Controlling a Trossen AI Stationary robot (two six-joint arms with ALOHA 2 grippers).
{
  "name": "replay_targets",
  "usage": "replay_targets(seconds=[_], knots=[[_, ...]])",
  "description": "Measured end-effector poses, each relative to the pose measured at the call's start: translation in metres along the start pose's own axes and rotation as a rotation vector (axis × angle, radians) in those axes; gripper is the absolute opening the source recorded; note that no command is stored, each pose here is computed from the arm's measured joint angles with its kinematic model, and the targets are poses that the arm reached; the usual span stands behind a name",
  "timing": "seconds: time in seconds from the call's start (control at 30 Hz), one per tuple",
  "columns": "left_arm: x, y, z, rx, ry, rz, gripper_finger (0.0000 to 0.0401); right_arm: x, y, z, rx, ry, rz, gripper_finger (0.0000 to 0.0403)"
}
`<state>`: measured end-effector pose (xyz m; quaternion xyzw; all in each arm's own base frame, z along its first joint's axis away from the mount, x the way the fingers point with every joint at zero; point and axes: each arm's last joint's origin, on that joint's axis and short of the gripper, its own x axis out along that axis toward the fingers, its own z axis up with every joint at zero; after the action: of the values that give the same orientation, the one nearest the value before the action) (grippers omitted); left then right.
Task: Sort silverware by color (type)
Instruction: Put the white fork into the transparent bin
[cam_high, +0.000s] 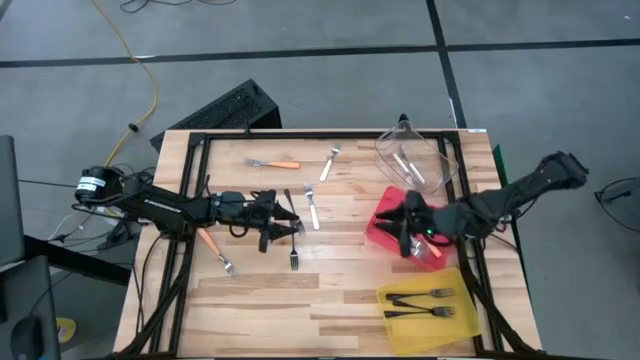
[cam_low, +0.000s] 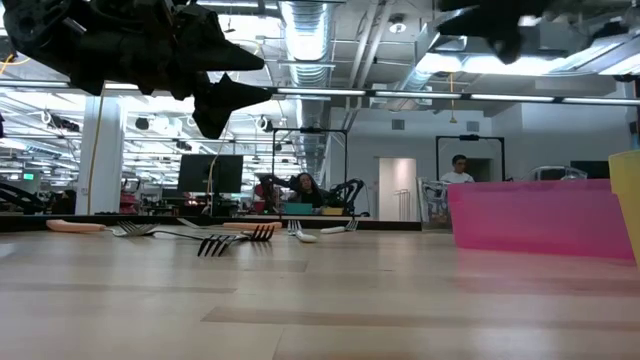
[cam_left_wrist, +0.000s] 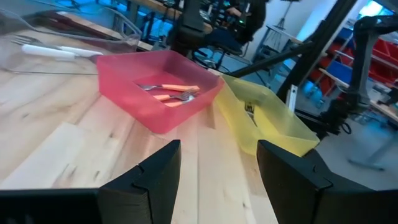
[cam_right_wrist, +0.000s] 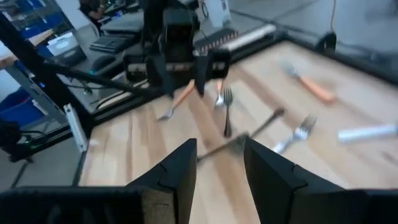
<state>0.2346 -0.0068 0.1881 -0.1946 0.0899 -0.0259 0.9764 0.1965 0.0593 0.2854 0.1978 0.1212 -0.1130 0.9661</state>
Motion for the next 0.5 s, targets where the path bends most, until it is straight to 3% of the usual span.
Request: replay_targets(seconds=[0.2, 0.5], knots=[[0.000, 0.000, 0.000, 0.000, 0.005, -0.006, 0.0195, 0.039, -0.019, 0.009, -0.097, -0.044, -0.054, 0.0157], [-0.005, 0.005, 0.003, -0.027, 0.043, -0.012, 0.0195, 0.095, -0.044, -0.003, -0.213, -0.040, -0.159, 0.0165]])
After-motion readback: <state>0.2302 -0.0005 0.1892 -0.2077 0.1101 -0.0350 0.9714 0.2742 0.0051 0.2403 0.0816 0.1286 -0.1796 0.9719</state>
